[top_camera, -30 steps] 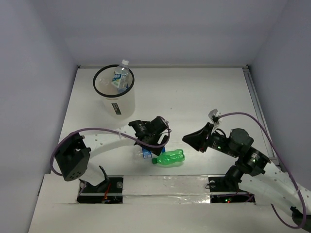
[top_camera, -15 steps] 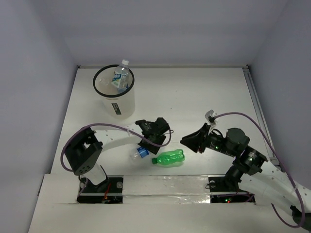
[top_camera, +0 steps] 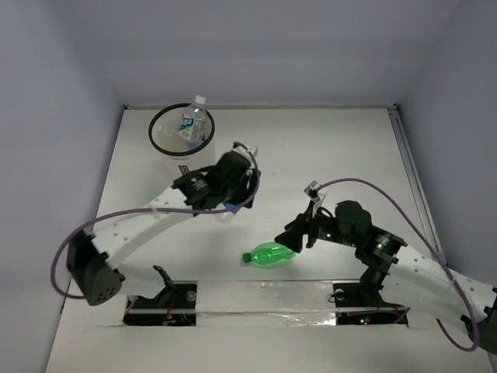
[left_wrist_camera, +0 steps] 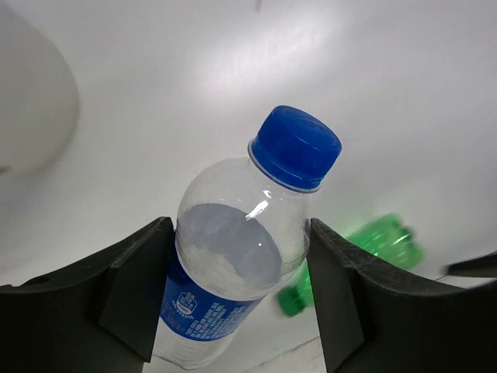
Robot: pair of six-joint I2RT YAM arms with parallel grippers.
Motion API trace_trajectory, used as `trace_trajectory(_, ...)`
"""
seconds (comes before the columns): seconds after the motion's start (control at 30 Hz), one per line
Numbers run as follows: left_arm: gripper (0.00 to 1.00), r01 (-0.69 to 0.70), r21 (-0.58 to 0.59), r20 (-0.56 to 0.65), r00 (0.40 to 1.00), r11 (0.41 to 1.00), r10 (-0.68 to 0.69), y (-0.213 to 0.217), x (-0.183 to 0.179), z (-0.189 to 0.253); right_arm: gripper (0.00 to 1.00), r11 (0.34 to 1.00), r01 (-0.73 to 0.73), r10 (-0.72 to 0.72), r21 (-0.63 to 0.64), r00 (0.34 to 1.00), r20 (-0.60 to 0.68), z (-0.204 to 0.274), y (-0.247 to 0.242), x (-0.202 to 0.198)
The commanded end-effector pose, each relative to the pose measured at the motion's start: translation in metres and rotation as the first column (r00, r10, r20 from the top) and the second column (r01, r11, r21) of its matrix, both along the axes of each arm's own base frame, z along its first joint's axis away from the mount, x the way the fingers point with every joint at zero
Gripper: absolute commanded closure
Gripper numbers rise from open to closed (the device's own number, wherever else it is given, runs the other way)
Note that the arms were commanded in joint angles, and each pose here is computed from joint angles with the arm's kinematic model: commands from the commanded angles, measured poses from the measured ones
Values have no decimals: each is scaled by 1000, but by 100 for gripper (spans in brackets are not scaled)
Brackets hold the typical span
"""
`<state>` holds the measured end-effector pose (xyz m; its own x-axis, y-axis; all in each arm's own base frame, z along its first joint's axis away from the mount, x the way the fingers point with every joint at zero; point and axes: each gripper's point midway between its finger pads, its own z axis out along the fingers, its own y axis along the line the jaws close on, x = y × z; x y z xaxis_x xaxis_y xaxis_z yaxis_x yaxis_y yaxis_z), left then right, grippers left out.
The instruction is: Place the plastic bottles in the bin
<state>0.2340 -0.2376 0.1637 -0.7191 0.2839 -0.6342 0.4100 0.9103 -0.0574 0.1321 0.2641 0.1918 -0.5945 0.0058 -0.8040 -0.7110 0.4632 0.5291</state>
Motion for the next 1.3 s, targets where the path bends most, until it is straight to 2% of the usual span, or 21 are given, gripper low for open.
trace_trajectory(0.0, 55, -23, -253, 237, 968, 967, 85, 2, 23, 114, 28, 999, -14, 14, -53, 1000, -9, -9, 10, -1)
trace_trajectory(0.1, 54, -27, -404, 360, 914, 914, 186, 20, 36, 185, 25, 980, -38, 34, -193, 999, -25, -28, 25, -9)
trace_trajectory(0.13, 54, -42, -460, 405, 879, 887, 251, 31, 45, 212, 25, 964, -15, 10, -264, 1000, -20, -34, 29, -3)
trace_trajectory(0.23, 53, -56, -569, 490, 778, 820, 393, 60, 49, 265, 23, 932, -27, 32, -363, 999, 9, -39, 37, -8)
trace_trajectory(0.27, 53, -75, -594, 505, 740, 801, 444, 76, 51, 277, 22, 910, 4, 8, -415, 1000, 29, -40, 36, -1)
trace_trajectory(0.37, 53, -151, -635, 537, 619, 758, 573, 112, 62, 297, 19, 887, 40, -21, -460, 999, 46, -31, 40, 6)
trace_trajectory(0.43, 53, -173, -654, 546, 566, 736, 618, 127, 70, 305, 12, 869, 22, 2, -494, 999, 47, -31, 45, 1)
trace_trajectory(0.5, 53, -208, -655, 546, 534, 726, 646, 142, 82, 304, 10, 810, 5, 19, -586, 999, 36, -42, 43, 1)
trace_trajectory(0.57, 53, -211, -659, 544, 529, 722, 651, 146, 91, 305, 9, 728, 32, 3, -684, 999, 50, -55, 30, 4)
trace_trajectory(0.6, 53, -231, -661, 544, 508, 714, 668, 156, 97, 305, 8, 710, 28, 2, -704, 999, 41, -59, 34, 6)
trace_trajectory(0.7, 53, -231, -677, 529, 507, 699, 680, 164, 111, 301, 7, 654, -15, 58, -756, 998, 30, -67, 34, -1)
trace_trajectory(0.87, 53, -258, -676, 511, 510, 690, 692, 180, 142, 282, 5, 500, -37, 101, -865, 995, 16, -87, 23, 5)
trace_trajectory(1.0, 54, -275, -671, 507, 508, 689, 697, 185, 155, 269, 3, 456, -67, 157, -888, 988, 6, -100, 24, 3)
trace_trajectory(1.1, 55, -262, -680, 526, 476, 685, 704, 192, 162, 266, 2, 416, -96, 206, -905, 979, -9, -109, 26, 0)
trace_trajectory(1.27, 56, -295, -675, 500, 492, 677, 713, 195, 182, 247, 2, 356, -142, 269, -924, 962, -45, -128, 32, -5)
